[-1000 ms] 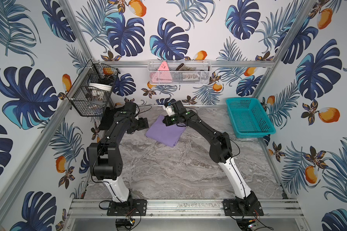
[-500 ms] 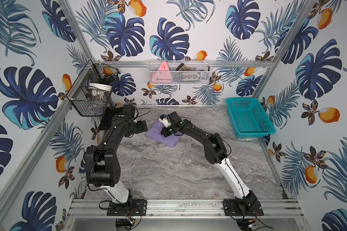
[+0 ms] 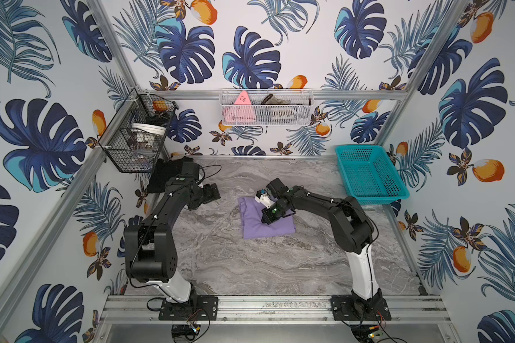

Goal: Fold and stack t-shirts
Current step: Move the T-shirt to the center of the board, then pick up the T-shirt from the center of the board.

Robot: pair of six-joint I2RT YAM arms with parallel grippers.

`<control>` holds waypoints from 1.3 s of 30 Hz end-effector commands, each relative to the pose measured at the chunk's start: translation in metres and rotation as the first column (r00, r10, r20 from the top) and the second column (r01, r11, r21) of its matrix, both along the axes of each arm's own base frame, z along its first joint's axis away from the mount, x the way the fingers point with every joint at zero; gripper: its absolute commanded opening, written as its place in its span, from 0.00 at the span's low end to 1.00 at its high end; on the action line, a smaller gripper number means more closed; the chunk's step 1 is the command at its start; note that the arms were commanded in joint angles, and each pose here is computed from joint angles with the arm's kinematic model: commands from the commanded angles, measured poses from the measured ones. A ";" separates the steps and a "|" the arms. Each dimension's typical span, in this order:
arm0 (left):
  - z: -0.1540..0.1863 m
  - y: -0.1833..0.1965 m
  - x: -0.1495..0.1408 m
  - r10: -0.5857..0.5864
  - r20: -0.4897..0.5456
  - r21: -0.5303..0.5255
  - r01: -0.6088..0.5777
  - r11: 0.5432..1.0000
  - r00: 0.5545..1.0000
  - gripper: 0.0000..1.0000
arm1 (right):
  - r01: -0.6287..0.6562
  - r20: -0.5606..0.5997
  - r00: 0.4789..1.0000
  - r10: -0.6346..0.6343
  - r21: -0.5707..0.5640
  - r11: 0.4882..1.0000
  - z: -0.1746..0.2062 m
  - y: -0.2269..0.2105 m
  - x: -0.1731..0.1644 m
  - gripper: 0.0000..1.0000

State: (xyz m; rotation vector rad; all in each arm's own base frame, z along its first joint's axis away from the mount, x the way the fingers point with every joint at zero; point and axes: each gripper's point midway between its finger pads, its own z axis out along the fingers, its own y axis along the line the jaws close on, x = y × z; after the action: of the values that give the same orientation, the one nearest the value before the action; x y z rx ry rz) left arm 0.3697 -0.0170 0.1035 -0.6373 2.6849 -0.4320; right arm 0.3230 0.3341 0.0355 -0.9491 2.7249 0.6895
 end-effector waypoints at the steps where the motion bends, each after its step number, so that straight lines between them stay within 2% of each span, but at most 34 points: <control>1: -0.026 -0.037 -0.025 0.071 -0.065 -0.262 -0.085 0.961 0.995 0.98 | 0.031 -0.032 0.999 -0.031 0.001 1.000 0.013 -0.014 -0.022 0.00; 5: -0.051 -0.070 -0.048 0.113 -0.099 -0.439 -0.145 0.887 0.989 0.99 | 0.038 -0.032 0.999 -0.038 -0.003 0.999 0.012 -0.016 -0.023 0.00; 9: -0.049 -0.109 -0.049 0.067 -0.072 -0.500 -0.094 0.861 0.995 0.99 | 0.045 -0.026 0.999 -0.045 0.000 0.999 0.010 -0.008 -0.011 0.00; 14: -0.062 -0.119 -0.040 0.092 -0.101 -0.519 -0.131 0.844 0.991 0.99 | 0.052 -0.025 0.998 -0.053 -0.006 0.999 0.002 0.003 0.002 0.00; 18: -0.078 -0.125 -0.042 0.083 -0.111 -0.480 -0.126 0.868 0.990 0.99 | 0.048 -0.022 0.999 -0.048 -0.005 0.999 0.001 0.008 0.006 0.00; 25: -0.104 -0.148 -0.054 -0.014 -0.159 -0.369 -0.047 0.928 0.987 0.99 | 0.053 -0.009 0.999 -0.053 0.007 0.999 0.006 0.012 0.010 0.00; 33: -0.148 -0.156 -0.050 -0.065 -0.221 -0.296 -0.003 0.955 0.973 0.98 | 0.060 0.007 0.998 -0.061 0.020 0.998 0.016 0.006 0.006 0.00; 34: -0.153 -0.157 -0.050 -0.072 -0.229 -0.297 0.001 0.955 0.971 0.89 | 0.062 0.012 0.998 -0.063 0.022 0.998 0.017 0.005 0.006 0.00; 35: -0.157 -0.160 -0.048 -0.087 -0.227 -0.309 0.013 0.951 0.970 0.73 | 0.064 0.013 0.998 -0.064 0.021 0.998 0.018 0.003 0.006 0.00; 36: -0.158 -0.163 -0.045 -0.106 -0.213 -0.321 0.033 0.947 0.971 0.41 | 0.066 0.014 0.998 -0.067 0.018 0.998 0.016 0.002 0.006 0.00; 37: -0.160 -0.164 -0.045 -0.120 -0.216 -0.318 0.047 0.947 0.969 0.03 | 0.071 0.012 0.997 -0.071 0.014 0.997 0.014 -0.001 0.007 0.00; 39: -0.159 -0.160 -0.044 -0.129 -0.220 -0.285 0.062 0.956 0.967 0.00 | 0.079 0.053 0.995 -0.081 0.031 0.996 0.031 -0.004 0.012 0.00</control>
State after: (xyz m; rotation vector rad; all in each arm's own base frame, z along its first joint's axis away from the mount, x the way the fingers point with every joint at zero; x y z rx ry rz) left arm 0.3844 -0.2237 0.0149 -0.4636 2.5754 -1.2537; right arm 0.3279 0.3314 0.0503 -0.8477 2.7337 0.6853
